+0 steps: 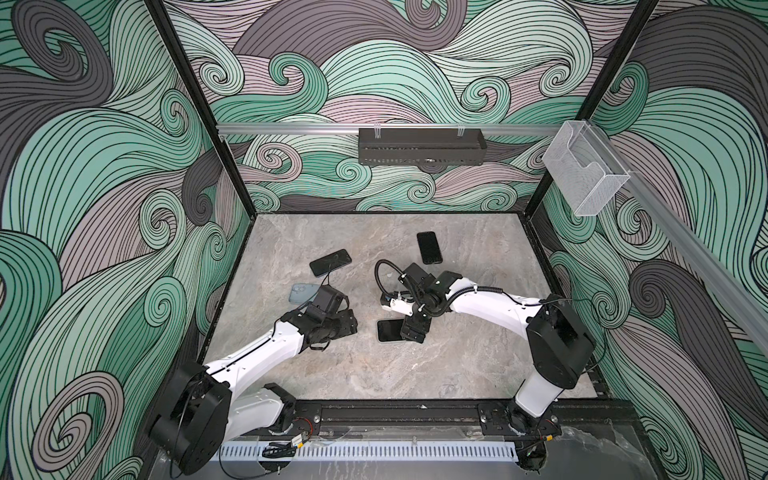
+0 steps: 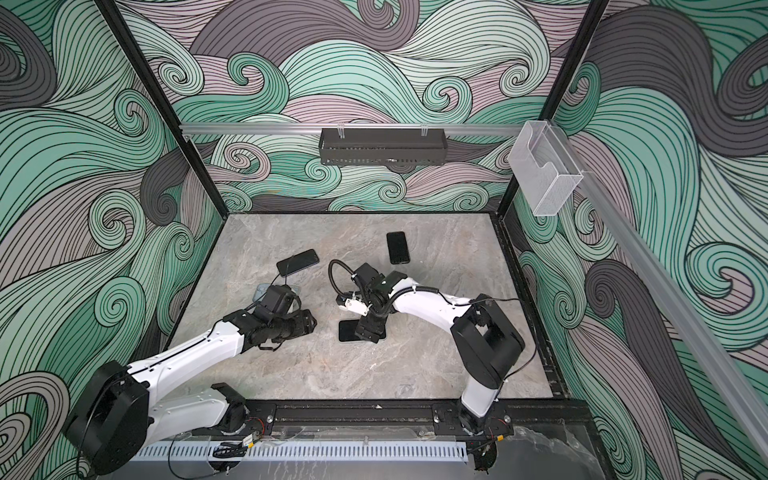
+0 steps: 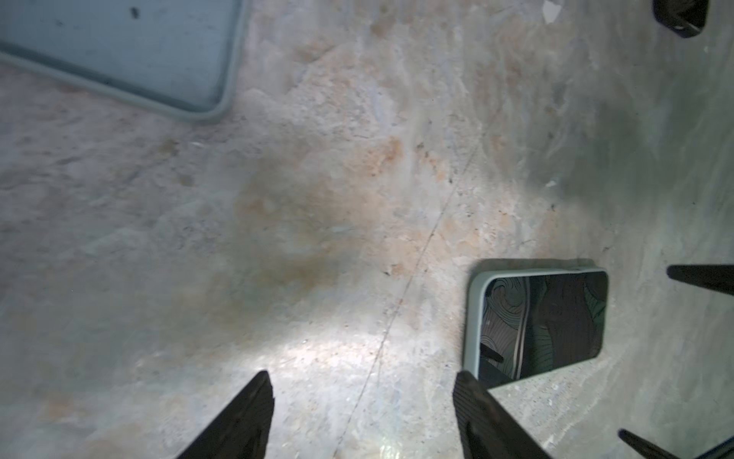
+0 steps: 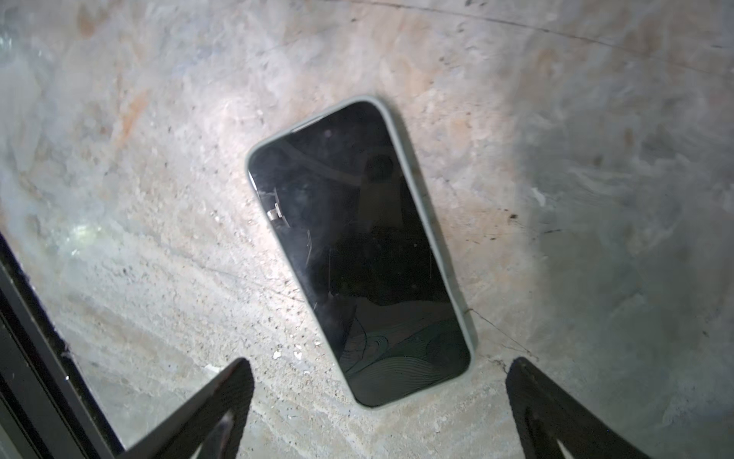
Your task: Put the phone into the phone case
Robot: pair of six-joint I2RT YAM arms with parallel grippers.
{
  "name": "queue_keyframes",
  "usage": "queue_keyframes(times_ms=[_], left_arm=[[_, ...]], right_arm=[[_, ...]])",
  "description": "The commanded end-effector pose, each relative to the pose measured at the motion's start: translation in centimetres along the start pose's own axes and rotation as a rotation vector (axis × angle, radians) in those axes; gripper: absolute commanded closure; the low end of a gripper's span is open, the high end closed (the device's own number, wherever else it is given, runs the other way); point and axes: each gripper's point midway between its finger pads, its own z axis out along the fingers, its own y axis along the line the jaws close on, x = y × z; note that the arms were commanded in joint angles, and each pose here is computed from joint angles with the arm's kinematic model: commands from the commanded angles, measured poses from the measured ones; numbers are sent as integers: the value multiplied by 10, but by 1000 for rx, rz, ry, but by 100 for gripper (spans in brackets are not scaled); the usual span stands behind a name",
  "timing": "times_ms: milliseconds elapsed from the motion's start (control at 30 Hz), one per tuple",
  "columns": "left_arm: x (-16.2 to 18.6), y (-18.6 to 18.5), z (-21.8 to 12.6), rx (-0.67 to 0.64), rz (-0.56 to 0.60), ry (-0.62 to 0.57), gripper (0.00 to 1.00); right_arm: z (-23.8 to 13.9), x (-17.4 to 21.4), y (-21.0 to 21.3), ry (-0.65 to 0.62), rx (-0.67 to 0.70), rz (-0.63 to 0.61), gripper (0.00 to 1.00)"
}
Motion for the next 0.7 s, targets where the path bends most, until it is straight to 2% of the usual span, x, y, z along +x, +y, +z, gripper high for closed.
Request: queue_keyframes(times_ms=[0,67,333,533,667], left_arm=[[4,24,-8,-71,-39,-36,17],[4,29,-14,-69,-52,-74,11],[9,60,-28,-107,-100,-194,6],[13,66,-32,-92,-117,-221,5],[15,68,-32,-99,-114,-214,5]], right_arm=[[6,-7,0,-3,-26,-126,0],[10,-8,-2,11,-34,-136,0],[27,-8,-4,79,-85,-158,0],[36,0,8,132,-178,-169,0],[47,9,8,179,-193,-169,0]])
